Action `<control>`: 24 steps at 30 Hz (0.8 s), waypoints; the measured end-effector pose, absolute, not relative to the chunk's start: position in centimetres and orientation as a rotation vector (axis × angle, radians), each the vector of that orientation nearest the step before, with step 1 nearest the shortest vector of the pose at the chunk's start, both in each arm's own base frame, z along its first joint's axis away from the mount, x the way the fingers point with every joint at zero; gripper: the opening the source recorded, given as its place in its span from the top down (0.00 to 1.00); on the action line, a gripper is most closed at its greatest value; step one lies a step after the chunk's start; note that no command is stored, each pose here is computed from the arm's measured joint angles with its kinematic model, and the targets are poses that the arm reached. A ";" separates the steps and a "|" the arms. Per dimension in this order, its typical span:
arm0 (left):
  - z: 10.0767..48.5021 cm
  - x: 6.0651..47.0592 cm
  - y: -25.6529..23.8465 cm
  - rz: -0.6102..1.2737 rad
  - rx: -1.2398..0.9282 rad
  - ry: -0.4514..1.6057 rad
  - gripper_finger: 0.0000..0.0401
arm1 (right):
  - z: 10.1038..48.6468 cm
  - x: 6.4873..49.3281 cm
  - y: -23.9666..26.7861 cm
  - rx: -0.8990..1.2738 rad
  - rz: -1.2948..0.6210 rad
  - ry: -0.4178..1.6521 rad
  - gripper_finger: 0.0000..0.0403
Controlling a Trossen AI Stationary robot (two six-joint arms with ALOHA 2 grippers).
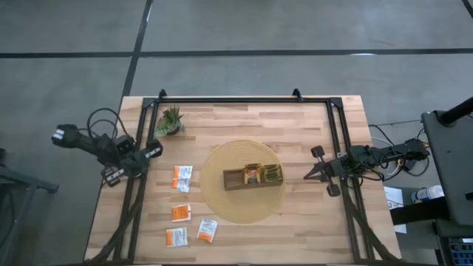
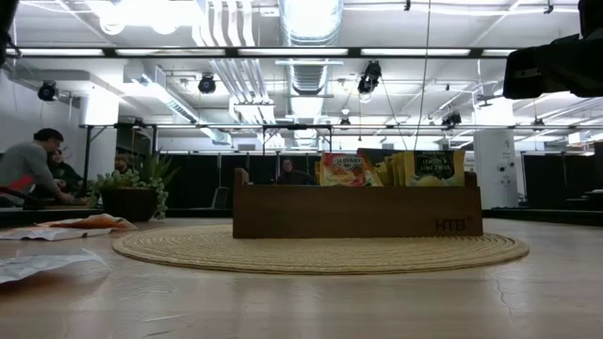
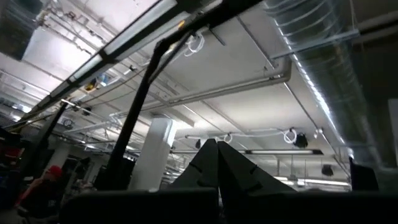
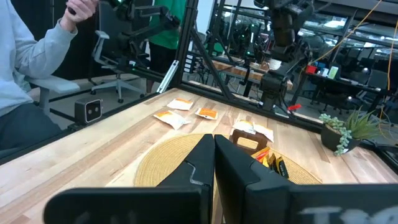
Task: Pick & Place Tea
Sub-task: Put the white tea bag into the left of the wooden organizer
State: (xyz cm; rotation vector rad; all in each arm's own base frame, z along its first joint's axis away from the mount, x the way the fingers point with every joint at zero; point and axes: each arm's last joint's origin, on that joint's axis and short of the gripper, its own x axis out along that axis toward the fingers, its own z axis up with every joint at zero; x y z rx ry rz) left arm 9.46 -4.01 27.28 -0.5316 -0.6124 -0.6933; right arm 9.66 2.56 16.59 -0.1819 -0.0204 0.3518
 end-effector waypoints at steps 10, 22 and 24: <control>28.7 11.1 -5.1 -0.745 -0.475 -0.518 1.00 | 16.6 9.7 2.6 -0.182 0.352 -0.021 0.98; 30.0 12.5 -6.4 -0.806 -0.471 -0.448 1.00 | 16.6 9.7 2.6 -0.182 0.352 -0.021 0.98; 30.3 12.8 -6.9 -0.820 -0.467 -0.437 1.00 | 16.6 9.7 2.6 -0.182 0.352 -0.020 0.98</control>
